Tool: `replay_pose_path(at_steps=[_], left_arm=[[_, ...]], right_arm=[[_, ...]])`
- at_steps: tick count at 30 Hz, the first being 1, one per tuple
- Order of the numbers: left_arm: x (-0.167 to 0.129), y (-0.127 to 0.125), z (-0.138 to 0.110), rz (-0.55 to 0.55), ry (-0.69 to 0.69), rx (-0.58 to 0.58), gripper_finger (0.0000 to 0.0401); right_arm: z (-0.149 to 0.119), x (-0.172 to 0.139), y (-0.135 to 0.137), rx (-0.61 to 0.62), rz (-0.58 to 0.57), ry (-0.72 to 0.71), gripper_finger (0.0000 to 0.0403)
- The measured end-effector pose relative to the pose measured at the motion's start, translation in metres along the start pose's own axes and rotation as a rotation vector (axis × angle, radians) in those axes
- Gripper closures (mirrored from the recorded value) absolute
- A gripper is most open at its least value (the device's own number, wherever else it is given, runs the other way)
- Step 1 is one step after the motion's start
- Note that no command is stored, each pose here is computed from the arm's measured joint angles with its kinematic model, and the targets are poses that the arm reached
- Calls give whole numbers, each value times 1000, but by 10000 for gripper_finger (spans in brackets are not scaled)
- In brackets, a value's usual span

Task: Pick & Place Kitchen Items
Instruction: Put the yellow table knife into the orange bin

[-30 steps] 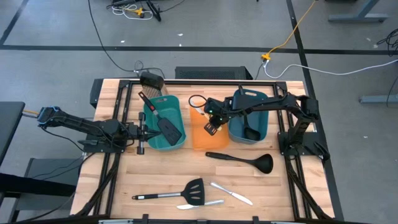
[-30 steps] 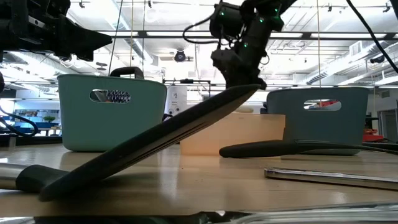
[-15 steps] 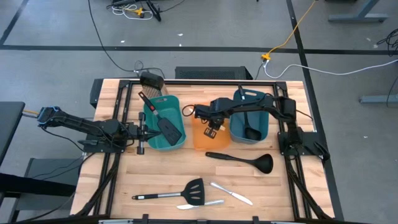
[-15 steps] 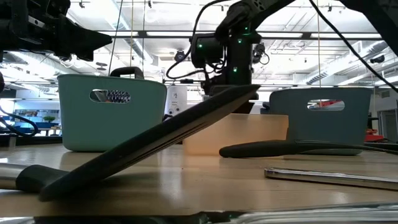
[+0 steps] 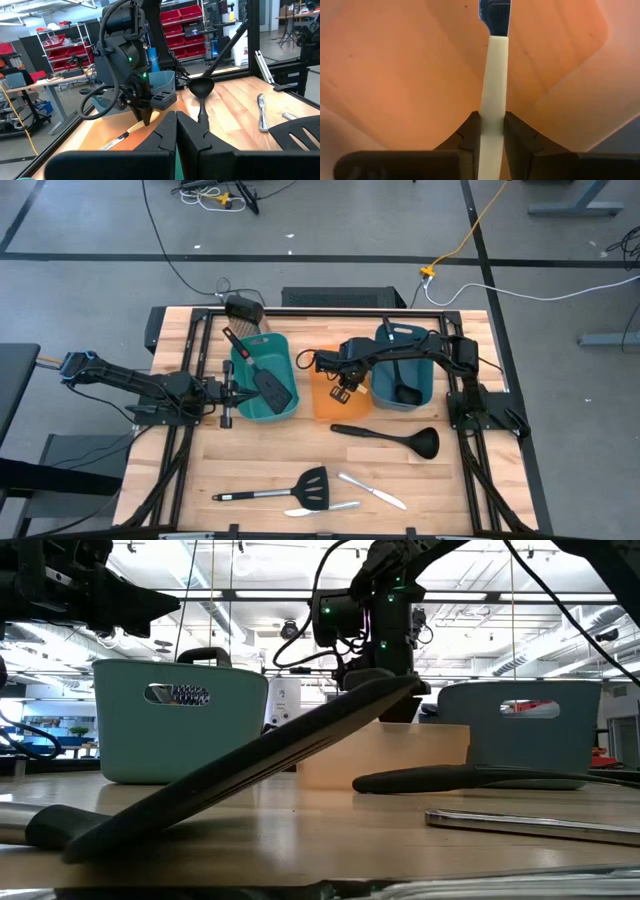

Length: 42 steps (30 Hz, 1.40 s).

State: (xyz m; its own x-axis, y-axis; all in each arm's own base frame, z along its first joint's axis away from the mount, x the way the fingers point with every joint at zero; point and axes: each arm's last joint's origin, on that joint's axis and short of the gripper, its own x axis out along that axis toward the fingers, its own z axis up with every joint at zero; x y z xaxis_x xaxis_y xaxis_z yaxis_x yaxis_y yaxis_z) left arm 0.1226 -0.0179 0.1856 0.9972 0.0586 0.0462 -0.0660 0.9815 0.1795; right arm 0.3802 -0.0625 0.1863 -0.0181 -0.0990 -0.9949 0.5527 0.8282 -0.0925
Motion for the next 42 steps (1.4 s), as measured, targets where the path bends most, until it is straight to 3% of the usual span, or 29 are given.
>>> replay_pose_path(at_steps=[26,36,42], left_arm=[[0,0,1,-13,-7,-5,394],[0,0,1,-17,-9,-5,394],[0,0,1,-17,-9,-5,394]], right_arm=[[14,30,8,-1,99,7,334],[16,31,7,-27,106,2,287],[15,31,7,-32,101,13,280]])
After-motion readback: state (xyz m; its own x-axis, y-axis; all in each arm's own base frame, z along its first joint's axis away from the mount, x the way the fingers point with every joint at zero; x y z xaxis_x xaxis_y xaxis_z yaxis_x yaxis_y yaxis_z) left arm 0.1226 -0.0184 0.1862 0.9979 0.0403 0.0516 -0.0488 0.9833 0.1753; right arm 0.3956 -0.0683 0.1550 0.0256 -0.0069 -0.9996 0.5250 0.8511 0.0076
